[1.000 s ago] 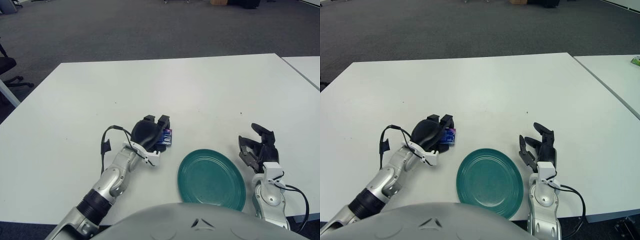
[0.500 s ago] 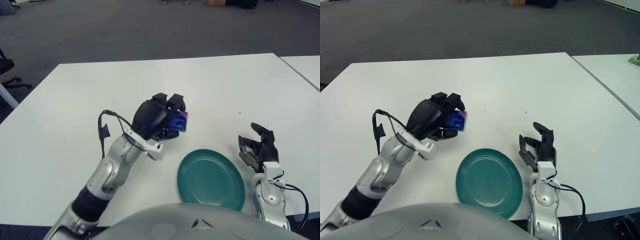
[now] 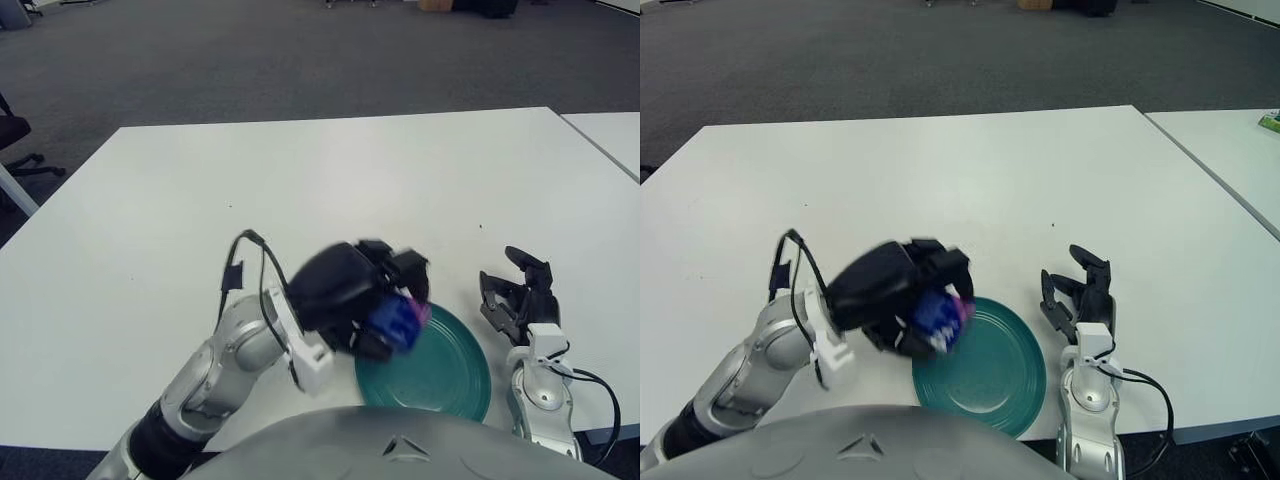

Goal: Put the gum into the plate.

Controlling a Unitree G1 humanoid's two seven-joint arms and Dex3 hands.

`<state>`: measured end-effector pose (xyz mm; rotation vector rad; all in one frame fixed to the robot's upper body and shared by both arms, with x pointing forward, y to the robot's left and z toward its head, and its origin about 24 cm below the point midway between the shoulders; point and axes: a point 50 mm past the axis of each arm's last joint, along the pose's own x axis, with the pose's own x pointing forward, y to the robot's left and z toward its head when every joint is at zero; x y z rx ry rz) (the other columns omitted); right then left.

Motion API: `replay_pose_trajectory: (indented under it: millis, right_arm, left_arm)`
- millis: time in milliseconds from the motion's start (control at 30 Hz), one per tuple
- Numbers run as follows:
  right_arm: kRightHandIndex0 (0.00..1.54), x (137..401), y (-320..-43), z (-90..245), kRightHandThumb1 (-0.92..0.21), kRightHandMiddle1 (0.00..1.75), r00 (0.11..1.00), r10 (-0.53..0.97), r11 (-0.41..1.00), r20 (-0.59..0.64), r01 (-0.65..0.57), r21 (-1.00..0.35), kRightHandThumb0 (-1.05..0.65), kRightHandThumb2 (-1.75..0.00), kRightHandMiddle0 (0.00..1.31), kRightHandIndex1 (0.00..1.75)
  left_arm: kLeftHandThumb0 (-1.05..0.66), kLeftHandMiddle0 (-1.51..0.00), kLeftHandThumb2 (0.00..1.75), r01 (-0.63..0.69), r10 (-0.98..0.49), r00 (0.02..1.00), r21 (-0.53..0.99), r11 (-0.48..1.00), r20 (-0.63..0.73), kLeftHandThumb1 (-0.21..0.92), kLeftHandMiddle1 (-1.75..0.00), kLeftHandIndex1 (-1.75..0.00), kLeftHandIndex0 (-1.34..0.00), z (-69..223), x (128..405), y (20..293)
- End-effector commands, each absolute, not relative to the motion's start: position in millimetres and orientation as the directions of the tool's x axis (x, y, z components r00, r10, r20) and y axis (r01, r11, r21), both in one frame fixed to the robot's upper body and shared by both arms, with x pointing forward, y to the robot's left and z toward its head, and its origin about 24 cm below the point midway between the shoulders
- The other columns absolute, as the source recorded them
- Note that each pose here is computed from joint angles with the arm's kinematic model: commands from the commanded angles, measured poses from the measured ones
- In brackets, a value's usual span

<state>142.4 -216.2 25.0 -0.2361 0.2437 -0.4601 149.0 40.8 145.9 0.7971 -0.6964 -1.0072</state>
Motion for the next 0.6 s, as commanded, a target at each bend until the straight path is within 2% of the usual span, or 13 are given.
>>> replay_pose_trajectory:
  millis: [0, 167, 567]
  right_arm:
    - [0.46, 131, -217, 11, -0.84, 0.84, 0.838, -0.472, 0.866, -0.274, 0.384, -0.320, -0.43, -0.56, 0.00, 0.90]
    - [0.43, 133, -213, 14, -0.84, 0.87, 0.837, -0.473, 0.867, -0.275, 0.386, -0.316, -0.42, -0.56, 0.00, 0.99]
    - [0.40, 135, -207, 18, -0.84, 0.84, 0.835, -0.477, 0.868, -0.275, 0.399, -0.296, -0.44, -0.55, 0.00, 0.98]
  left_arm:
    - [-0.47, -1.12, 1.31, 0.467, -0.945, 0.295, 0.841, 0.274, 0.144, 0.32, -1.75, -1.75, -0.60, 153, 137, 38]
    - [-0.46, -1.10, 1.28, 0.476, -0.983, 0.164, 0.867, 0.147, 0.077, 0.34, -1.75, -1.75, -0.58, 143, 128, 25]
    - [-0.44, -1.09, 1.21, 0.491, -0.997, 0.042, 0.870, -0.042, -0.072, 0.39, -1.75, -1.75, -0.54, 113, 121, 7]
